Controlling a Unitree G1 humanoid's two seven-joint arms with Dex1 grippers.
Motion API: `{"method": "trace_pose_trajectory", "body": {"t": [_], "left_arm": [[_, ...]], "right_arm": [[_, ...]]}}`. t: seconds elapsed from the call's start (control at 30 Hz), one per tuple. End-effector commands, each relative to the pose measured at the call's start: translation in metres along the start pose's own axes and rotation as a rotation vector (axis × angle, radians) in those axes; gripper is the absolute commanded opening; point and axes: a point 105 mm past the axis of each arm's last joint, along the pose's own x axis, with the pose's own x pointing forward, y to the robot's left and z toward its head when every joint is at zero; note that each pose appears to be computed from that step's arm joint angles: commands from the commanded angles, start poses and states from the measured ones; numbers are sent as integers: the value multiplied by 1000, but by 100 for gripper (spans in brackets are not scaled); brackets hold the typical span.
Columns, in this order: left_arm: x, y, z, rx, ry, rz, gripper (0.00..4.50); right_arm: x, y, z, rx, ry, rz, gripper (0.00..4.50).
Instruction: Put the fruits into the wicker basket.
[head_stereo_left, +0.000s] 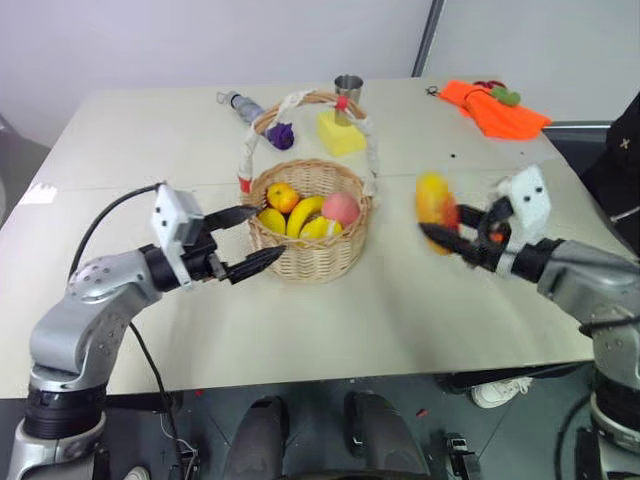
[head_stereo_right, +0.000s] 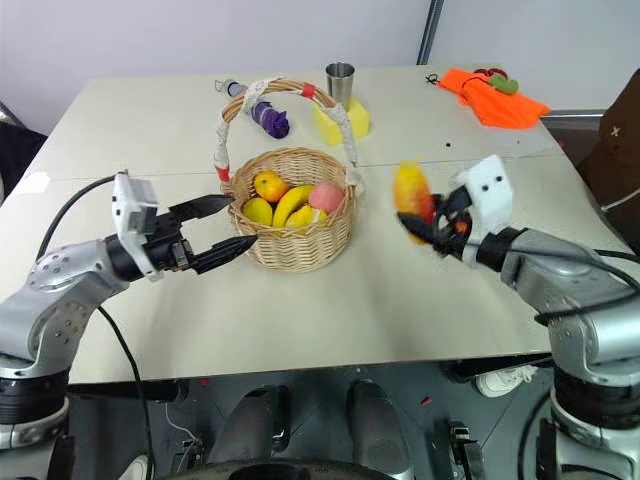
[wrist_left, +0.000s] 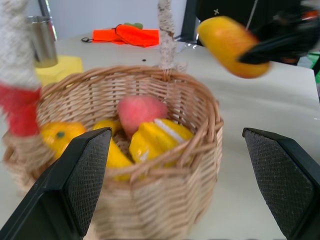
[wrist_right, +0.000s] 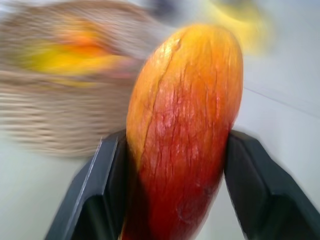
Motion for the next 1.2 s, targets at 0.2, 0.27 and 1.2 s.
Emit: {"method": "trace_pose_trajectory", "body": {"t": [0.2,0.27,1.2], "left_arm": [[-25,15,-9,-7,-38,96,450],[-23,13,-10,-8,-41,97,450],[-6,15,2,-16,-314,247,450]], "right_arm": [[91,28,55,-65,-113,52,217],[117,28,55,-49,-90,3,217],[89,-34,38,12,-308,-299,437]]}}
